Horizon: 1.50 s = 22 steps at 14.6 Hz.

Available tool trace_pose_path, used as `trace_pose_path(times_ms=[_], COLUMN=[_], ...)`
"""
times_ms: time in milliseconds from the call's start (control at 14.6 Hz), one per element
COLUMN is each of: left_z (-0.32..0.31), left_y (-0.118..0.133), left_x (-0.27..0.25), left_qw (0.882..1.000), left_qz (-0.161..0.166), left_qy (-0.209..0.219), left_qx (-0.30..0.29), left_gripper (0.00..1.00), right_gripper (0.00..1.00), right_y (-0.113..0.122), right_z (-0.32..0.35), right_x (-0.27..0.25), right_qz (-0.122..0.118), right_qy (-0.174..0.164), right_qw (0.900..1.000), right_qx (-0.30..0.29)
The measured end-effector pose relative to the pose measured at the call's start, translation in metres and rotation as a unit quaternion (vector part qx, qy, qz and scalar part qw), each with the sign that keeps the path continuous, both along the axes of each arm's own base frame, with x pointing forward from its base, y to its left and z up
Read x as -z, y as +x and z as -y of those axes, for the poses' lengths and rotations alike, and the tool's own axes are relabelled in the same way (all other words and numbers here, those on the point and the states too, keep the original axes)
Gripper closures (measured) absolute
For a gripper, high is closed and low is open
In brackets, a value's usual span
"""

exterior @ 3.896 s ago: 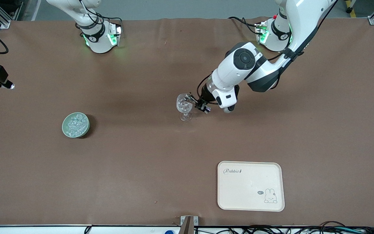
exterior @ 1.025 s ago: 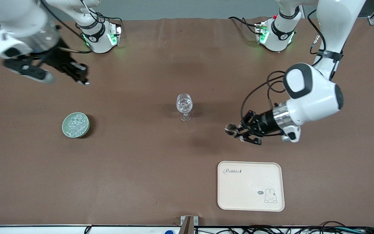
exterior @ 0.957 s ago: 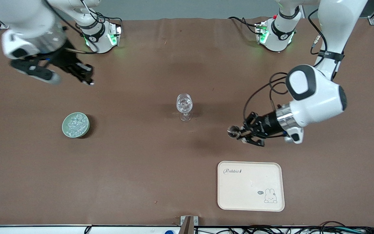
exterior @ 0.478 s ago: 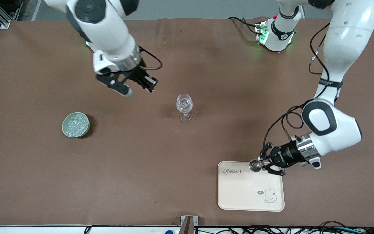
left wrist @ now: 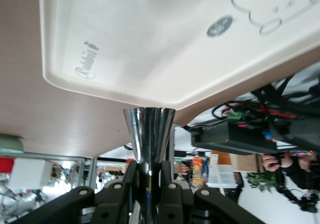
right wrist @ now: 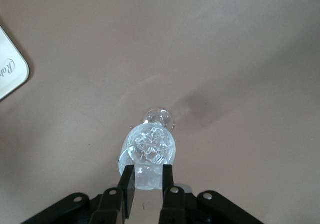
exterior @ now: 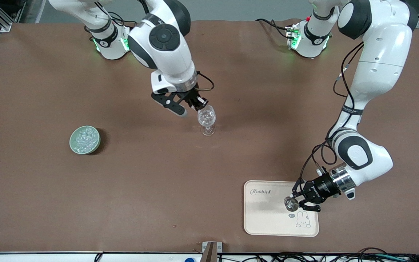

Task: Pour wine and add ice with both arms
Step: 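Drop the ice cube into the wine glass with the right gripper, then set the jigger on the white tray and open the left gripper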

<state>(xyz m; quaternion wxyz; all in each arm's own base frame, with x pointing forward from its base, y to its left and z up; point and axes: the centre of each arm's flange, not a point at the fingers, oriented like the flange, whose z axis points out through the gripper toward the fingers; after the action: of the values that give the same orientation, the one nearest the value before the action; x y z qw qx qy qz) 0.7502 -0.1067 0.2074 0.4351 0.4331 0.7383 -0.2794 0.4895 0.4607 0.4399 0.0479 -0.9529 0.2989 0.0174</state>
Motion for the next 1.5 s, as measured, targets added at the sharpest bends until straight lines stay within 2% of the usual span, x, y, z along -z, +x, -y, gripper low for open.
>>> trace_pose_path(times_ms=[273,547,820,1094,1230,1367,1504], left_z=[-0.01,-0.029,-0.051,-0.05,-0.049,-0.048,-0.052], left_y=[-0.004,-0.005,-0.01,-0.016,-0.016,-0.017,-0.016], left_x=[0.029,0.047,0.061,0.069,0.07,0.07,0.065], left_qw=[0.999,0.998,0.997,0.998,0.997,0.997,0.997], left_qz=[-0.022,-0.035,-0.015,-0.011,-0.01,-0.009,-0.006], left_qy=[-0.02,-0.028,-0.026,-0.024,-0.029,-0.033,-0.03], left_qx=[-0.028,-0.053,-0.064,-0.061,-0.066,-0.069,-0.07], left_gripper=[0.79,0.79,0.79,0.79,0.76,0.63,0.42], right_gripper=[0.74,0.74,0.74,0.74,0.74,0.74,0.6], right_y=[-0.007,-0.008,-0.011,-0.014,-0.014,-0.015,-0.016], right_z=[-0.015,-0.024,-0.029,-0.032,-0.033,-0.034,-0.034], right_x=[0.025,0.03,0.039,0.042,0.044,0.046,0.046], right_qz=[-0.011,-0.005,-0.011,-0.014,-0.016,-0.017,-0.017], right_qy=[-0.006,0.01,0.008,0.008,0.007,0.007,0.007], right_qw=[1.0,1.0,1.0,1.0,1.0,1.0,1.0], right_qx=[-0.001,-0.003,-0.007,-0.01,-0.011,-0.012,-0.013])
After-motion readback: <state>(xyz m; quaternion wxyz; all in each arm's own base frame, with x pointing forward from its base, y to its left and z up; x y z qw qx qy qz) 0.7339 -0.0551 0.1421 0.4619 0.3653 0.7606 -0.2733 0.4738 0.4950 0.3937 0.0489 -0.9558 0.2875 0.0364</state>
